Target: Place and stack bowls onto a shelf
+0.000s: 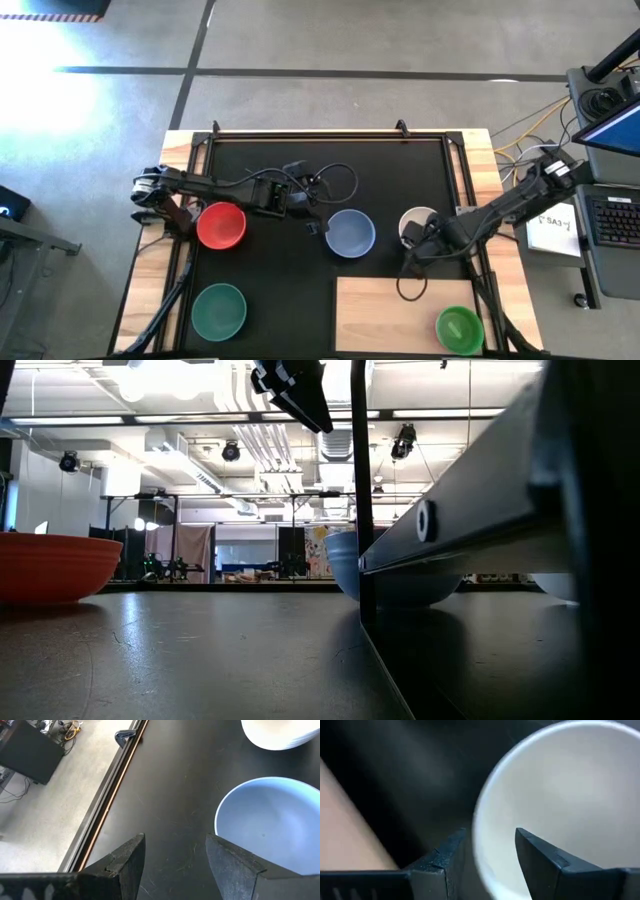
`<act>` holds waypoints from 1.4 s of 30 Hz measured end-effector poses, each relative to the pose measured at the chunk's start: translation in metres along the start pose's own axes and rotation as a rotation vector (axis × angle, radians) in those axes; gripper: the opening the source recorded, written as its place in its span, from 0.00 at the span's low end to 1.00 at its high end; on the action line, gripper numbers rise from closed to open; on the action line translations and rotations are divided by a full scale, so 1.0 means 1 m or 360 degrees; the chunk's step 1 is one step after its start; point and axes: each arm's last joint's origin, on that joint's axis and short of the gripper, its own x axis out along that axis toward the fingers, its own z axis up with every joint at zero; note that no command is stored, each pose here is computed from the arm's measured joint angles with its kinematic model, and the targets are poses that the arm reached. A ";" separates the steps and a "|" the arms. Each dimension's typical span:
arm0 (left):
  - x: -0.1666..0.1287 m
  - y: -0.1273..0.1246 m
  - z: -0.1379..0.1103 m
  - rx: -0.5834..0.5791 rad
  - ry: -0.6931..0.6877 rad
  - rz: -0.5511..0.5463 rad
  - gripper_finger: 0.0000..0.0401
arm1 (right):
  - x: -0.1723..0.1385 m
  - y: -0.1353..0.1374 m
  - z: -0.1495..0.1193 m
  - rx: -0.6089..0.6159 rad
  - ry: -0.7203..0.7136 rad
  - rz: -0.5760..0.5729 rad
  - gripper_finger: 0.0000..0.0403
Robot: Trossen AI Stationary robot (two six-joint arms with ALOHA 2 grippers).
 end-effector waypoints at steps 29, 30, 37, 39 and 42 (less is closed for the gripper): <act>0.000 0.001 -0.007 0.0057 0.0100 0.0016 0.48 | -0.002 0.027 0.020 -0.0241 0.0004 0.0290 0.02; 0.000 0.001 -0.007 0.0056 0.0099 0.0016 0.48 | -0.009 0.031 0.024 -0.0254 -0.0028 0.0325 0.02; 0.001 0.003 -0.008 0.0066 0.0125 0.0023 0.48 | -0.049 0.079 0.038 -0.0472 -0.0169 0.0493 0.02; 0.001 0.003 -0.009 0.0067 0.0129 0.0025 0.48 | -0.056 0.096 0.036 -0.0582 -0.0194 0.0529 0.02; 0.001 0.003 -0.009 0.0074 0.0140 0.0025 0.48 | -0.058 0.125 0.025 -0.0788 -0.0197 0.0555 0.02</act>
